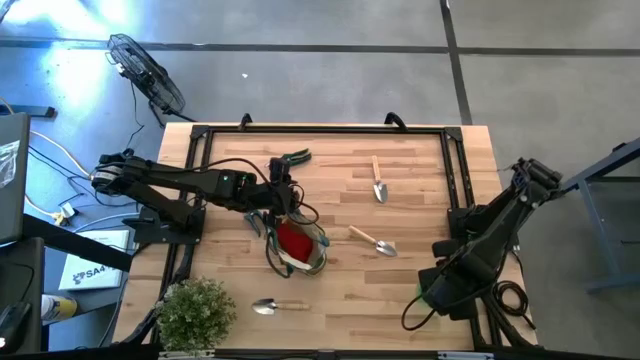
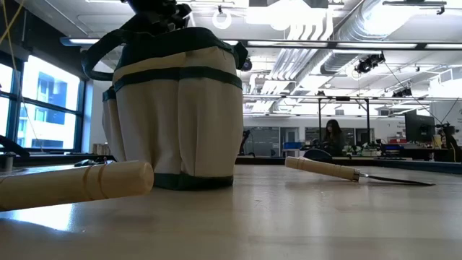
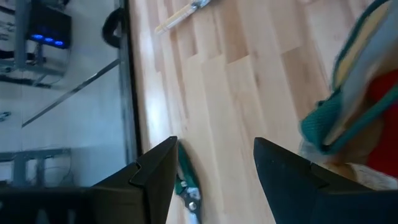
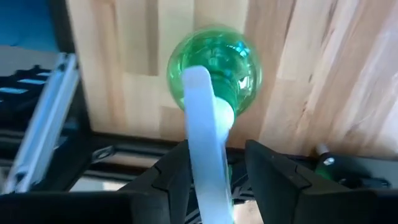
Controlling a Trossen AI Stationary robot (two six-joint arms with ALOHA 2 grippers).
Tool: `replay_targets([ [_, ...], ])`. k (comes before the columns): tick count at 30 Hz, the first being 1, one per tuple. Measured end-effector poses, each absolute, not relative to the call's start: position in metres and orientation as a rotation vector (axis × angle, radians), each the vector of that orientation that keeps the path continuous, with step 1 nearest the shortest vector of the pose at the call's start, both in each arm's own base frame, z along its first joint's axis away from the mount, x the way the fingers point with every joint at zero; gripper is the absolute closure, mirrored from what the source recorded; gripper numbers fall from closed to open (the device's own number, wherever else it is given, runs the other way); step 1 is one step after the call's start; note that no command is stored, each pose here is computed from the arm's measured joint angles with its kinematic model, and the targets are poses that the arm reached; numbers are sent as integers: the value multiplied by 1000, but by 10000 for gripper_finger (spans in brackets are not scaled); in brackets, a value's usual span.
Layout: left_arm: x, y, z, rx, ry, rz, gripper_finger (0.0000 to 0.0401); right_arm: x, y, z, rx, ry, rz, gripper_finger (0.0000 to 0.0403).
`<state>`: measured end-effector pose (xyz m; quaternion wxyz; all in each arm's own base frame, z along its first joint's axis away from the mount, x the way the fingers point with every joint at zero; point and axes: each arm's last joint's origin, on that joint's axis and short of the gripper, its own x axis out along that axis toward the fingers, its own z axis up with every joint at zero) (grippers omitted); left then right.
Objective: Pick & Place Garden tools in Gardening bag
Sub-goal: Put the spray bottle into the gardening bag
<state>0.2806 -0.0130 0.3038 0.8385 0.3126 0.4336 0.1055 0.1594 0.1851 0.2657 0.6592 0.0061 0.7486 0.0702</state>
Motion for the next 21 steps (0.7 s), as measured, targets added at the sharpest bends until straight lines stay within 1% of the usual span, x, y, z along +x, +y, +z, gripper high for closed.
replay_targets([
  [7,281,-14,303,637,912,184,198,166,192,252,-31,1729,141,265],
  [9,281,-14,303,637,912,184,198,168,194,249,-37,1731,132,270],
  [11,281,-14,303,636,912,184,198,169,193,249,-33,1736,130,288],
  [14,281,-14,303,632,911,181,198,169,193,249,-32,1738,129,329],
  [19,281,-15,303,626,910,165,198,172,190,249,-4,1741,99,337],
  [20,281,-14,303,634,911,174,198,173,189,249,9,1744,84,346],
  [21,281,-14,303,641,913,190,198,174,187,249,20,1749,72,365],
])
